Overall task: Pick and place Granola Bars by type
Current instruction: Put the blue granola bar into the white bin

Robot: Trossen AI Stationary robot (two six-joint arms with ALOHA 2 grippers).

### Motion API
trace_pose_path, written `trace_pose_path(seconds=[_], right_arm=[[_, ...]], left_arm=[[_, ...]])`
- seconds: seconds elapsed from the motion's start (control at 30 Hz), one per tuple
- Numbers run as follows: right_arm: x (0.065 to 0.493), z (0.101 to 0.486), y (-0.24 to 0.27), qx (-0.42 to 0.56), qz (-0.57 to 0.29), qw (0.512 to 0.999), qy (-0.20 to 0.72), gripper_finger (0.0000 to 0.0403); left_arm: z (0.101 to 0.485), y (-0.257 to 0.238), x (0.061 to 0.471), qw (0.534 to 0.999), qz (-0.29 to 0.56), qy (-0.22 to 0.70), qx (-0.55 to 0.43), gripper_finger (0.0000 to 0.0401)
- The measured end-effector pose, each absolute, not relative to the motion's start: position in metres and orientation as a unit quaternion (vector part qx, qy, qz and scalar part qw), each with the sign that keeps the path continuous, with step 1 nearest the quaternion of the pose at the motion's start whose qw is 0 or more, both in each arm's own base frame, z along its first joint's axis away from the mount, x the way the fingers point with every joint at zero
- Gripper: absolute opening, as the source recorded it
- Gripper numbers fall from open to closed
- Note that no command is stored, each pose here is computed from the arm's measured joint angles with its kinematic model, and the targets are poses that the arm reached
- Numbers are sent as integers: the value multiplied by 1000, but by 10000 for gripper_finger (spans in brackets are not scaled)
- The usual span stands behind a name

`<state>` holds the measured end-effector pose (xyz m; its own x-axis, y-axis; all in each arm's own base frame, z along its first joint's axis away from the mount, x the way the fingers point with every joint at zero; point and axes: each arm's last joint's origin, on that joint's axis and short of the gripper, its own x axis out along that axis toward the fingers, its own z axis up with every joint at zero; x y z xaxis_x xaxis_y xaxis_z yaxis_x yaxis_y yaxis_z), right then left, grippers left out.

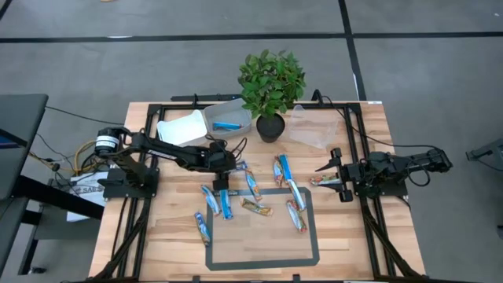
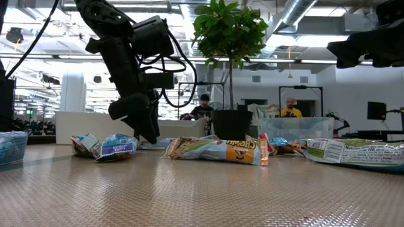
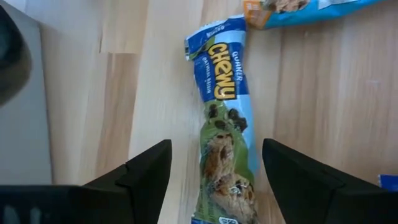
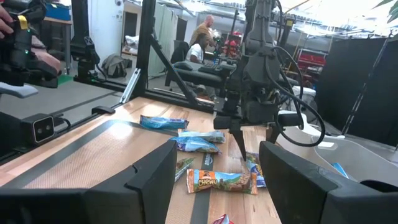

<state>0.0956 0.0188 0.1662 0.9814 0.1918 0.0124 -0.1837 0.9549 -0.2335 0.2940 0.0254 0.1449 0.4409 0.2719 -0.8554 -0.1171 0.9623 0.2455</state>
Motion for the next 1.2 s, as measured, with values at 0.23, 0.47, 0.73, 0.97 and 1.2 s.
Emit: trace_pose_path(seconds=[0.23,0.47,0.73,0.97,1.2], right_arm=[[96,166,19,-117,95,988,-18,224],[96,166,19,-116,95,989,-18,224],[96,166,19,-116,95,988,-18,224],[96,166,19,-116,95,988,-18,224],[96,166,19,-116,95,988,-18,224]], left_arm=[[131,27,297,836,105,534,68,245],[126,29,299,830,127,536,85,245],[125,29,300,833,116,534,79,196],[124,28,300,837,74,538,71,106],[124,27,300,838,71,536,71,47]])
